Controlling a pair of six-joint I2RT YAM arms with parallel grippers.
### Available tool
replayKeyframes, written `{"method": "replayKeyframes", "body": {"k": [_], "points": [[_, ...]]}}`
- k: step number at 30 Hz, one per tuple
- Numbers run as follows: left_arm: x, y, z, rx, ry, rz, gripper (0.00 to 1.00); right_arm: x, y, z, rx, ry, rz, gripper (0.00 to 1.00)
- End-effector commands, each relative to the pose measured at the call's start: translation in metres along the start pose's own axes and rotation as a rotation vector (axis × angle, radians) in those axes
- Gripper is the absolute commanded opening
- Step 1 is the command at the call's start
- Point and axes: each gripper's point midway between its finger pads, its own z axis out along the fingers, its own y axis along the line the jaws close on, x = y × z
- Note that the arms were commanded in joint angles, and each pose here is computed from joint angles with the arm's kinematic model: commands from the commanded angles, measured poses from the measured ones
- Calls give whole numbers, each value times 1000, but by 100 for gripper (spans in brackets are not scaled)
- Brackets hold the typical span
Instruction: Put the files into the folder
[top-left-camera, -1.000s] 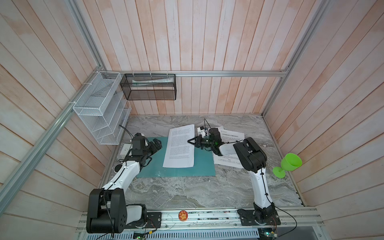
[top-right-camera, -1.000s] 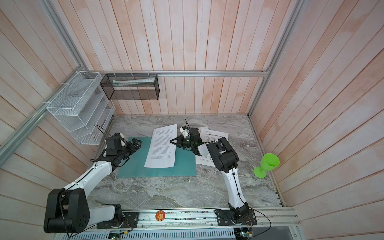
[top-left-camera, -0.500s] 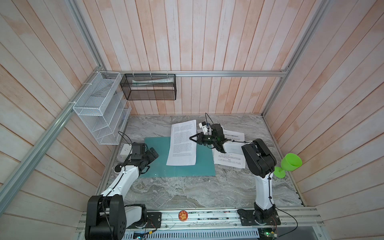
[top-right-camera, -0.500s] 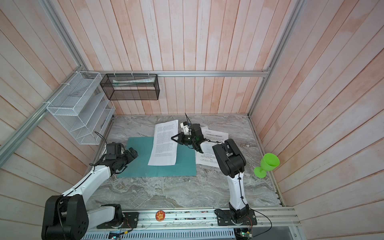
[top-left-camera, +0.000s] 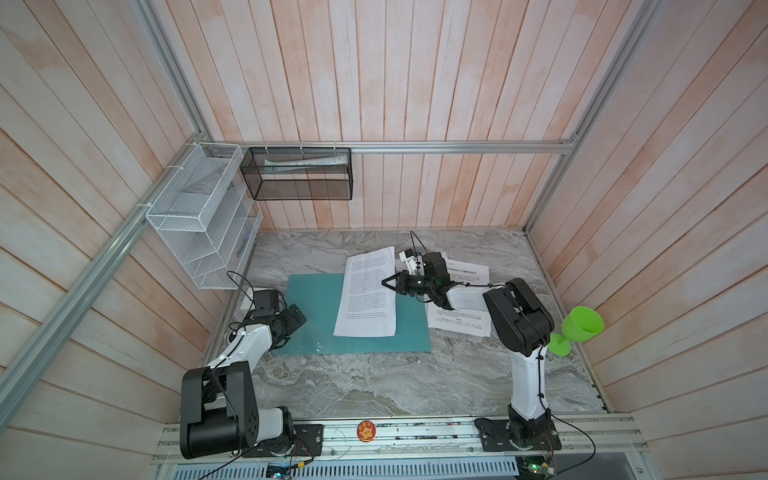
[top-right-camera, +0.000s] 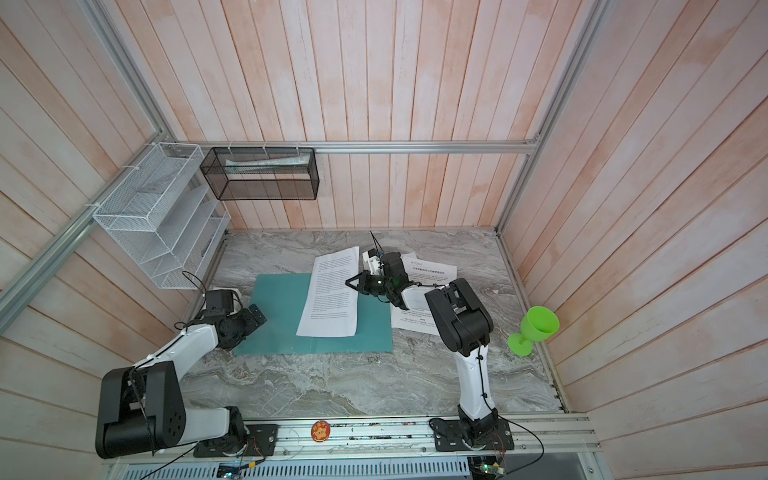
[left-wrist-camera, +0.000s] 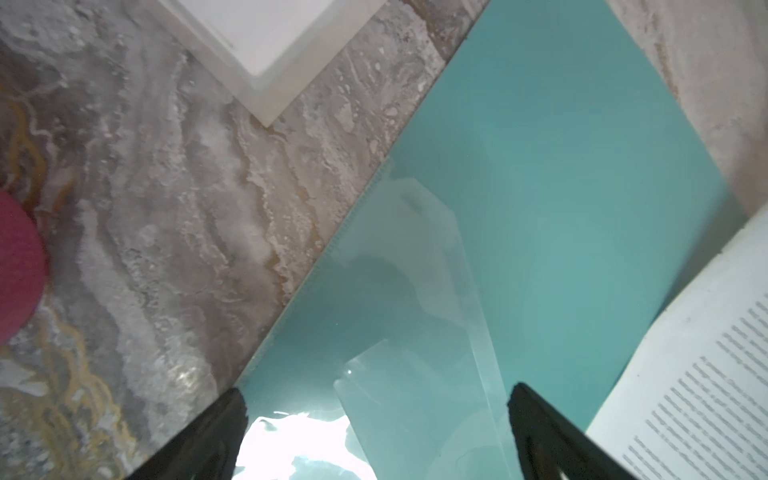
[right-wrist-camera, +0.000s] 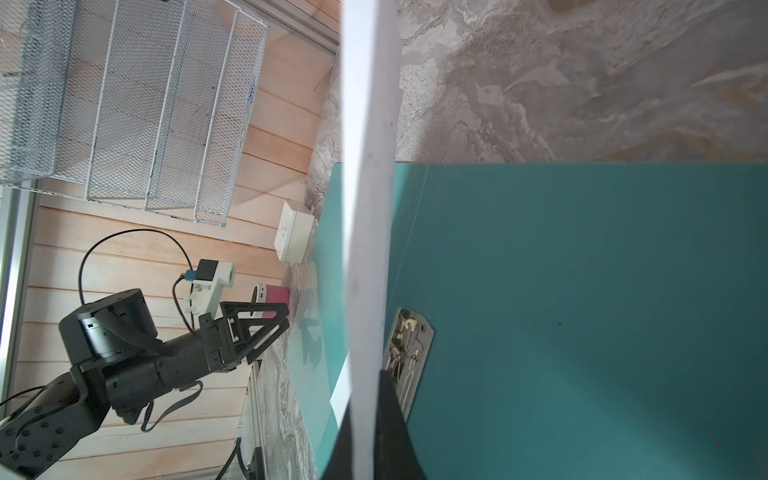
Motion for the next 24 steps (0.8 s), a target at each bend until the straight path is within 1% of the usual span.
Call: {"method": "replayKeyframes", "body": {"k": [1,8,13,19,24], "points": [[1,13,4,-55,1,10,100,-5,9,-7,-9,-16,-40,0],[1,20,13,-93,31,0,100,-5,6,-6,-6,-16,-36,0],[5,17,21,-70,62,-4,100,-9,9,-7,-11,-24,-48,0],[15,-6,23,82,89,7,100,-15,9,-7,-5,-34,-60,0],[29,-12,21,151,120,-7,100,-22,7,-7,7,-40,-69,0]]}}
